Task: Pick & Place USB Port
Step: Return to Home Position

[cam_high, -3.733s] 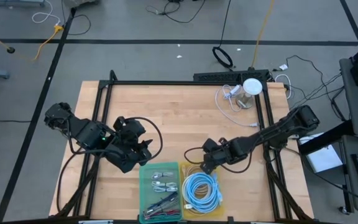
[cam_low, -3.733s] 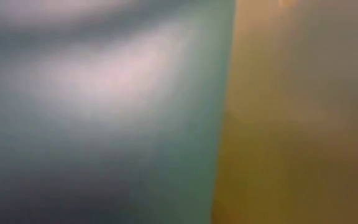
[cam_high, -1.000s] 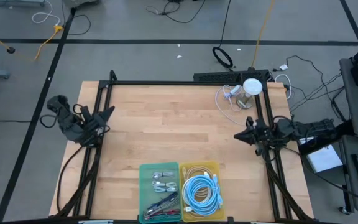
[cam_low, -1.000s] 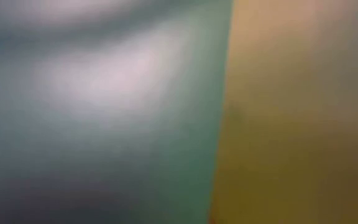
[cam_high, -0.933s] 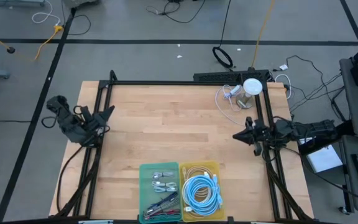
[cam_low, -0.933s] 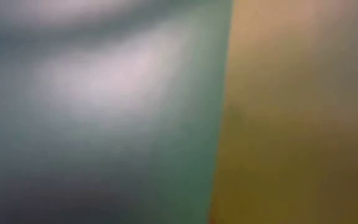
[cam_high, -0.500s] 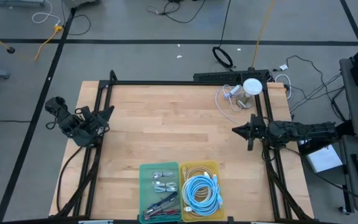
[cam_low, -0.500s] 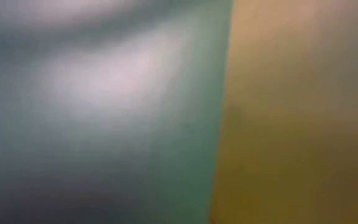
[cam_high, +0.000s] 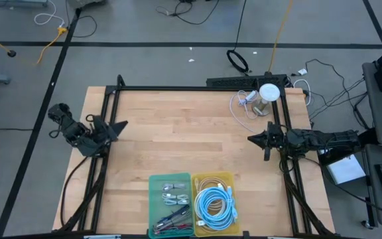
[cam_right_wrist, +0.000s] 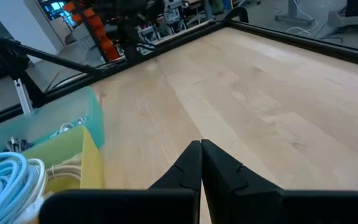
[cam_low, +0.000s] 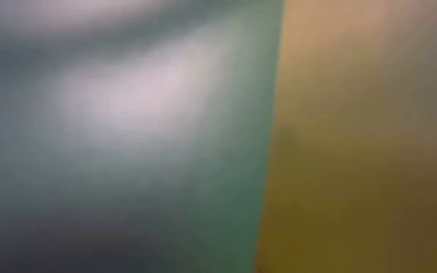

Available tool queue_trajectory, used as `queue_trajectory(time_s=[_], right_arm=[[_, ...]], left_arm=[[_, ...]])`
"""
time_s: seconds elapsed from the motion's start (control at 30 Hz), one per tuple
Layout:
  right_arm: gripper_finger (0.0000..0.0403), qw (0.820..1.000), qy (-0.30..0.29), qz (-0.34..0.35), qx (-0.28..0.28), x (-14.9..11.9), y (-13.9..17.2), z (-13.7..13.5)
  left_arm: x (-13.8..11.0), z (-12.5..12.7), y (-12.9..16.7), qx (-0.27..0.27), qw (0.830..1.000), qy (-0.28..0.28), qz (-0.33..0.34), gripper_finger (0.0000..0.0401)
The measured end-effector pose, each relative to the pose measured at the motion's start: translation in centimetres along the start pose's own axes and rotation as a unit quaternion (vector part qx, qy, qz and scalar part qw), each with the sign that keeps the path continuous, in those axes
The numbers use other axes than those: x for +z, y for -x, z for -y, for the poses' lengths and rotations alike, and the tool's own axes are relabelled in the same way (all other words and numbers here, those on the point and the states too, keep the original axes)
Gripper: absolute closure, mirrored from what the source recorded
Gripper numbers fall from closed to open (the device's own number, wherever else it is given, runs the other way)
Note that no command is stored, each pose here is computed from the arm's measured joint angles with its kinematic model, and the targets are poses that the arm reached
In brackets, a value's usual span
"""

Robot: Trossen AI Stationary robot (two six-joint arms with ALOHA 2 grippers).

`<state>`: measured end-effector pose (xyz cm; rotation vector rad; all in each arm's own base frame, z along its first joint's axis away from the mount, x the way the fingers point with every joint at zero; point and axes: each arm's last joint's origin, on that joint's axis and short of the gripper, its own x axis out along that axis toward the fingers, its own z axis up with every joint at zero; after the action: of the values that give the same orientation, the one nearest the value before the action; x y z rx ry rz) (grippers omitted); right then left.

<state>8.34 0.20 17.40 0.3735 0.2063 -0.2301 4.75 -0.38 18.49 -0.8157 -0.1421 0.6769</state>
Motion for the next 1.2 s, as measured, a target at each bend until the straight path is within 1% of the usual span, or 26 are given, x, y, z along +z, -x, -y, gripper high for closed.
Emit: queue_trajectory(time_s=[0.23,0.4,0.57,1.2], right_arm=[[0.0403,1.0,0.0,0.0,0.0,0.0,0.0,0.0],[0.0403,1.0,0.0,0.0,0.0,0.0,0.0,0.0],[0.0403,1.0,0.0,0.0,0.0,0.0,0.0,0.0],[0.0403,1.0,0.0,0.0,0.001,0.01,0.01,0.0]], left_arm=[[-0.52,0.09,0.05,-0.016,0.996,0.001,-0.09,0.0373],[-0.75,0.14,0.1,-0.024,0.991,0.001,-0.13,0.0373],[-0.82,0.15,0.12,-0.026,0.989,0.002,-0.143,0.0373],[-0.81,0.15,0.13,-0.026,0.989,0.002,-0.144,0.0373]])
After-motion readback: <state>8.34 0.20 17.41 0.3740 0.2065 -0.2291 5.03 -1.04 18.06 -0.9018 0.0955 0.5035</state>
